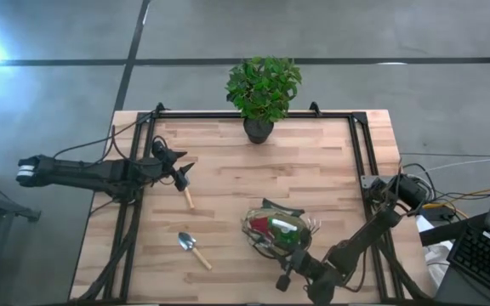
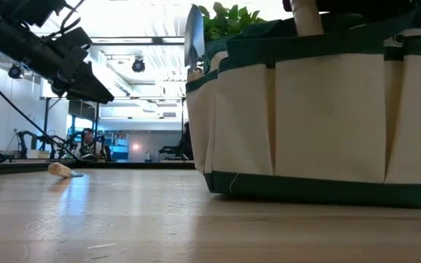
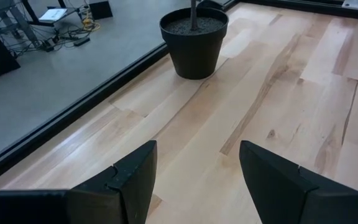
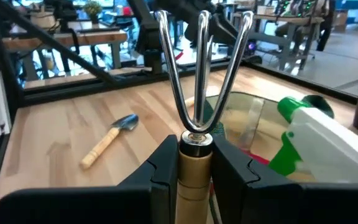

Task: Pick & Place Garden tools in Gardening bag
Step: Put the brown hand rake into the green gardening bag

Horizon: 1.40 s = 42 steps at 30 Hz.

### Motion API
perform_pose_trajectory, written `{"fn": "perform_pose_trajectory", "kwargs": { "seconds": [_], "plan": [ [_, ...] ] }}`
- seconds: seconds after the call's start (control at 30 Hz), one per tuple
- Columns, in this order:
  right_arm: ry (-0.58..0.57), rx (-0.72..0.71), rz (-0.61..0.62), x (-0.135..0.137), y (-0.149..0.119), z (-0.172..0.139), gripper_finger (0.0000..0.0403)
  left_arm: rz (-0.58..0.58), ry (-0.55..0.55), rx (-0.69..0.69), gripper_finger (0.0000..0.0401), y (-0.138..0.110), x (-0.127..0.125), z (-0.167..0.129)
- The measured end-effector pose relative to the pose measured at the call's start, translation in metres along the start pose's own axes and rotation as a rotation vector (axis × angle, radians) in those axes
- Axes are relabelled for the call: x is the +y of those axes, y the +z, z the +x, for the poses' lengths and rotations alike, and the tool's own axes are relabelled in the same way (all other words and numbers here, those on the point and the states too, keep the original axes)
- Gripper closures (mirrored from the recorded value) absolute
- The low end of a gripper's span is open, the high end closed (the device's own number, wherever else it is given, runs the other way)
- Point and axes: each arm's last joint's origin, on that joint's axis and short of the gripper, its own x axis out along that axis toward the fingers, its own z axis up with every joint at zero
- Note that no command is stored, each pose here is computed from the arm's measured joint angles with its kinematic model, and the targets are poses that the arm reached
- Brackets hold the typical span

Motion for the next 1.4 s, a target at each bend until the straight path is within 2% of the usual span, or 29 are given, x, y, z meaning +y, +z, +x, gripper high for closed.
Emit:
{"fn": "perform_pose_trajectory", "kwargs": {
  "seconds": [0.23,0.53,0.67,0.9,1.4],
  "plan": [
    [-0.018,0.022,-0.089,-0.005,-0.005,0.002,0.0346,-0.016,0.000,-0.006,0.0169,0.001,0.000,0.000],
    [0.026,0.087,-0.063,-0.008,-0.006,0.016,0.0346,-0.017,0.000,-0.006,0.0169,0.001,0.000,0.000],
    [0.028,0.118,-0.056,-0.011,-0.010,0.016,0.0346,-0.016,0.000,-0.006,0.0169,0.001,0.000,0.000],
    [0.011,0.195,0.024,-0.018,-0.019,0.014,0.0346,-0.017,0.000,-0.005,0.0169,0.001,0.000,0.000],
    [0.044,0.268,0.045,-0.019,-0.022,0.015,0.0346,-0.017,0.000,-0.005,0.0169,0.001,0.000,0.000]
  ]
}}
